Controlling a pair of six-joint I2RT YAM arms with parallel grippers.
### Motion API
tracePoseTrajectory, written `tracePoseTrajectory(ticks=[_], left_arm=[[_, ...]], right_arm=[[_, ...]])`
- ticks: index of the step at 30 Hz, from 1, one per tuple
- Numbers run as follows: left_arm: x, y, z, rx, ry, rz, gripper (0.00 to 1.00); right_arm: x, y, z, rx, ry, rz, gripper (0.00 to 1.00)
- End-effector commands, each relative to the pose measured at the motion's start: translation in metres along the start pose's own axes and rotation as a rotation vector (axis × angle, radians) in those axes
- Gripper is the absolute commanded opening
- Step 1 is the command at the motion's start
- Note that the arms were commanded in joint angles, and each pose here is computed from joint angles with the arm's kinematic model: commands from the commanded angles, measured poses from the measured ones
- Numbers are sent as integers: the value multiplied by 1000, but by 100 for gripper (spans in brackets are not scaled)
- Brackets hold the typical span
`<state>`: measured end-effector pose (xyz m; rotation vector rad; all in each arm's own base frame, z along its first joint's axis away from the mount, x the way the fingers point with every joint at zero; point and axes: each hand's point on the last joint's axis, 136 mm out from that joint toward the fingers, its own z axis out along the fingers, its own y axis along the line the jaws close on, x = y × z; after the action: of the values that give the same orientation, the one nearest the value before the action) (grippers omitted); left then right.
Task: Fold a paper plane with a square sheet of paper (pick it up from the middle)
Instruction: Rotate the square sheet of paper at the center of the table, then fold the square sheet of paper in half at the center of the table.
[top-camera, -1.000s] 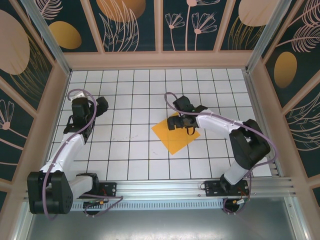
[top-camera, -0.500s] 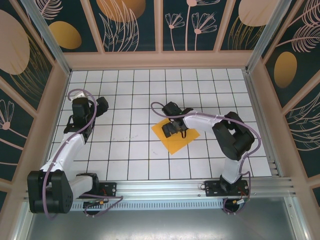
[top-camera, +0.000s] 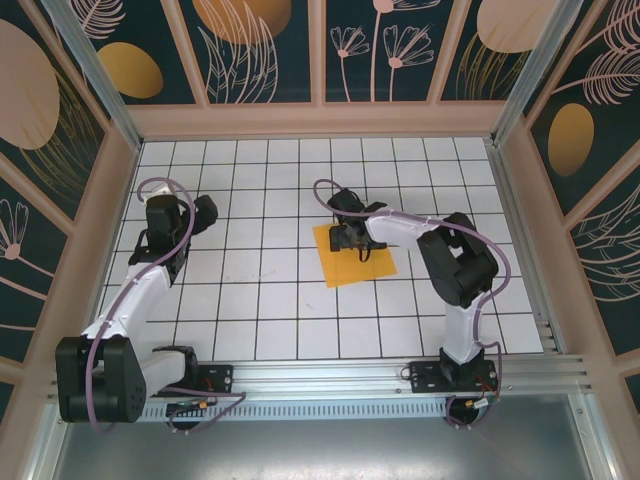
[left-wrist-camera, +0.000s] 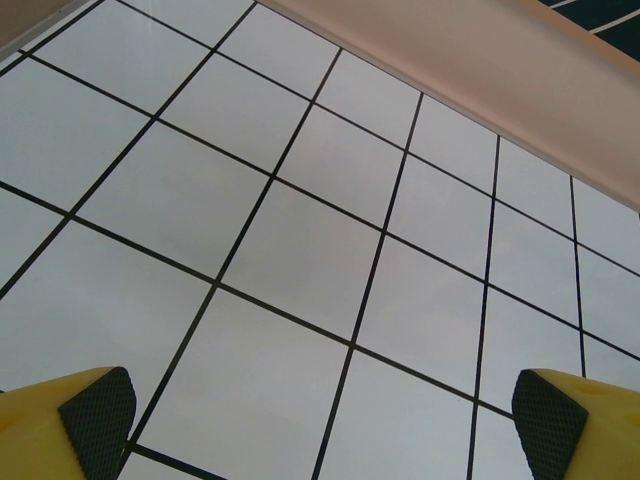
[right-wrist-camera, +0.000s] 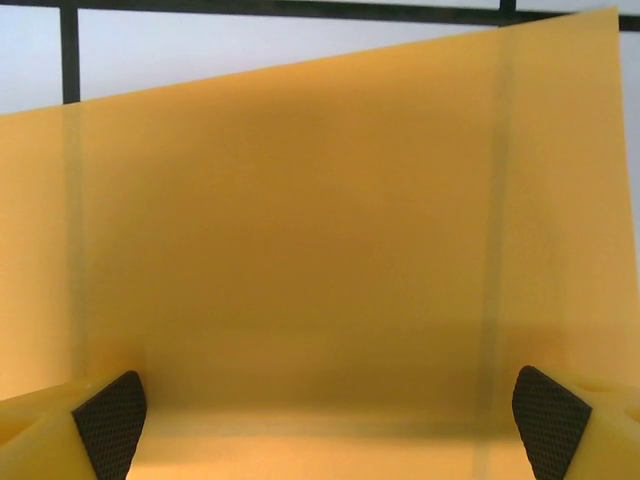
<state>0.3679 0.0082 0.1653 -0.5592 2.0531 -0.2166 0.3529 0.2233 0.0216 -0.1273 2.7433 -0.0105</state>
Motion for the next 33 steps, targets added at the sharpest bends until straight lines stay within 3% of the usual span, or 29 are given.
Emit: tracePoseTrajectory(ticks=[1,22,33], left_arm=[[0,1,1,-5,13,9,99],[5,-1,4,2,45,12,98],[8,0,7,1,56,11,99]], right_arm=[[-1,9,-28,-88,14,29,99],[29,5,10,-62,166,-65,99],[86,-20,44,22,307,-87,90]])
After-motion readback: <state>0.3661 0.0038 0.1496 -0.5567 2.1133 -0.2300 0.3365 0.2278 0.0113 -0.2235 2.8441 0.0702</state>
